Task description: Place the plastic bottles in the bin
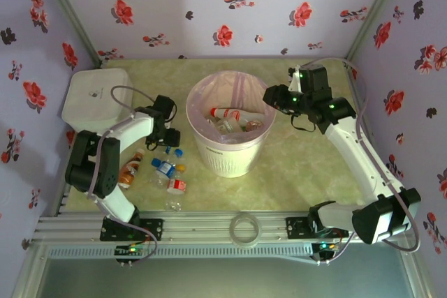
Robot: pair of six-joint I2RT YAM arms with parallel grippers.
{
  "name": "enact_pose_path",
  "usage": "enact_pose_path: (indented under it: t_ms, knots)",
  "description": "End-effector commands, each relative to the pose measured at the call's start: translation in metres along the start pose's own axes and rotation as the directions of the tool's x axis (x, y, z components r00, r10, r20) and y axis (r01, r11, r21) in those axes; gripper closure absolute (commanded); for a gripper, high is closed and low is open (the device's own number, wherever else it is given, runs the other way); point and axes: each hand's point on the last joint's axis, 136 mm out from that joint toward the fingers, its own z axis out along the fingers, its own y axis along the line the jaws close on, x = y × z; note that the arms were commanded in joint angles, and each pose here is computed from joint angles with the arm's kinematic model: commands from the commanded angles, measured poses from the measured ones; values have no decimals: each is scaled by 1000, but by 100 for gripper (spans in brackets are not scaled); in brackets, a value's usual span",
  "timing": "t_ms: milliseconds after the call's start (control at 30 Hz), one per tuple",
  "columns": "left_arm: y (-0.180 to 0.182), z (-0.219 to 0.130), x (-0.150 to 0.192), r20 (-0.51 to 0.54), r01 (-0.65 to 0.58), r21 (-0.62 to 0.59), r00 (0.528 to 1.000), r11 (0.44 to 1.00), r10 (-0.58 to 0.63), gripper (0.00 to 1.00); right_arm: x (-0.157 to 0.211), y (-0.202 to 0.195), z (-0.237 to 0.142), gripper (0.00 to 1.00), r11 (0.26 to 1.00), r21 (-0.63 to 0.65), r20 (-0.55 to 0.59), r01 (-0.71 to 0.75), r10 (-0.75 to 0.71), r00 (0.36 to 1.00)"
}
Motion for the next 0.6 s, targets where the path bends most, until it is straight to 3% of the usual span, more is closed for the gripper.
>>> enact_pose_path:
  t_ms: [0, 333, 467, 567]
  knots:
    - [0, -1, -7, 2, 0, 0, 1000, 1000, 0, 34, -5, 9, -11, 66, 1000, -15, 29, 14, -13, 999]
    - [3, -16, -24, 31, -29, -20, 999, 999, 30, 43, -5, 9, -12, 66, 1000, -16, 29, 12, -12, 1000]
    - [8, -47, -49, 104, -39, -42, 994, 998, 43, 48, -4, 10, -14, 67, 1000, -16, 31, 15, -15, 999]
    - [13, -90, -79, 226, -21, -53, 974, 998, 33, 57, -4, 10, -14, 67, 1000, -18, 32, 15, -14, 999]
